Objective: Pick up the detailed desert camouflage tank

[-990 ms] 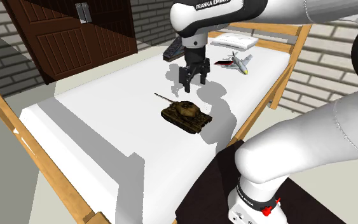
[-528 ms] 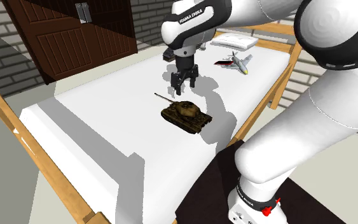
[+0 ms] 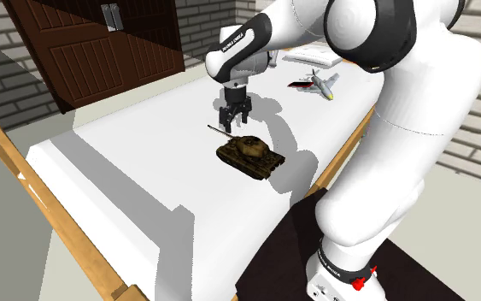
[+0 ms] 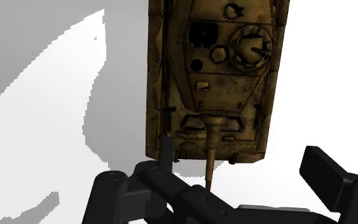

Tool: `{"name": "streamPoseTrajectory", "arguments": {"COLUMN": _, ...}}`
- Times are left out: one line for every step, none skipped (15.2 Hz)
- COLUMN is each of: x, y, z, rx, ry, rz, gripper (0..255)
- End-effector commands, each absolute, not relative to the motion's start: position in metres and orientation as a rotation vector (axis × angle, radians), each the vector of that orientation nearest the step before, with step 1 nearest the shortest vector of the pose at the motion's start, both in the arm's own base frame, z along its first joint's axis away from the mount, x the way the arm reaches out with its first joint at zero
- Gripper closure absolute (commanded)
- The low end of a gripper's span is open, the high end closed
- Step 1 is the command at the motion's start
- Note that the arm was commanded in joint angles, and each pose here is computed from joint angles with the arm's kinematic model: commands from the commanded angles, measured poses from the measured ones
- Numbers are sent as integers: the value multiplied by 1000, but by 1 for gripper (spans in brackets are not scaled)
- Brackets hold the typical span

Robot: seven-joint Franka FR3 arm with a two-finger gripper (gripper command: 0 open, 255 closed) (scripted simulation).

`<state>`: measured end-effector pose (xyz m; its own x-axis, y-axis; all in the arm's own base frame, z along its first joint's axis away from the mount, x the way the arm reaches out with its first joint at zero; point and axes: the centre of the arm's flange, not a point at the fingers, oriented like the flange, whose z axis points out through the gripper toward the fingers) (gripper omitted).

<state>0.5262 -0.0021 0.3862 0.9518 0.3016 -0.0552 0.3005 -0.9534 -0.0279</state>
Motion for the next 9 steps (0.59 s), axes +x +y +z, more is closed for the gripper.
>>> {"name": "streamPoseTrajectory", "arguments": {"x": 547, "y": -1, "z": 371, "rx": -3078, "ry": -496, "rz": 82, "gripper": 0}}
{"name": "streamPoseTrajectory", "arguments": {"x": 548, "y": -1, "z": 370, "rx": -3078, "ry": -497, "rz": 81, "gripper": 0}}
{"name": "streamPoseTrajectory", "arguments": {"x": 548, "y": -1, "z": 365, "rx": -3078, "ry": -497, "rz": 81, "gripper": 0}}
{"name": "streamPoseTrajectory", "arguments": {"x": 548, "y": -1, "z": 360, "rx": -3078, "ry": -497, "rz": 81, "gripper": 0}}
{"name": "streamPoseTrajectory", "arguments": {"x": 548, "y": -1, "z": 355, "rx": -3078, "ry": -497, "rz": 81, "gripper": 0}}
{"name": "streamPoseTrajectory", "arguments": {"x": 548, "y": -1, "z": 349, "rx": -3078, "ry": -497, "rz": 81, "gripper": 0}}
{"name": "streamPoseTrajectory", "arguments": {"x": 548, "y": -1, "z": 344, "rx": -3078, "ry": -497, "rz": 81, "gripper": 0}}
{"name": "streamPoseTrajectory", "arguments": {"x": 548, "y": -1, "z": 339, "rx": -3078, "ry": -497, "rz": 81, "gripper": 0}}
{"name": "streamPoseTrajectory", "arguments": {"x": 548, "y": -1, "z": 330, "rx": -3078, "ry": -497, "rz": 81, "gripper": 0}}
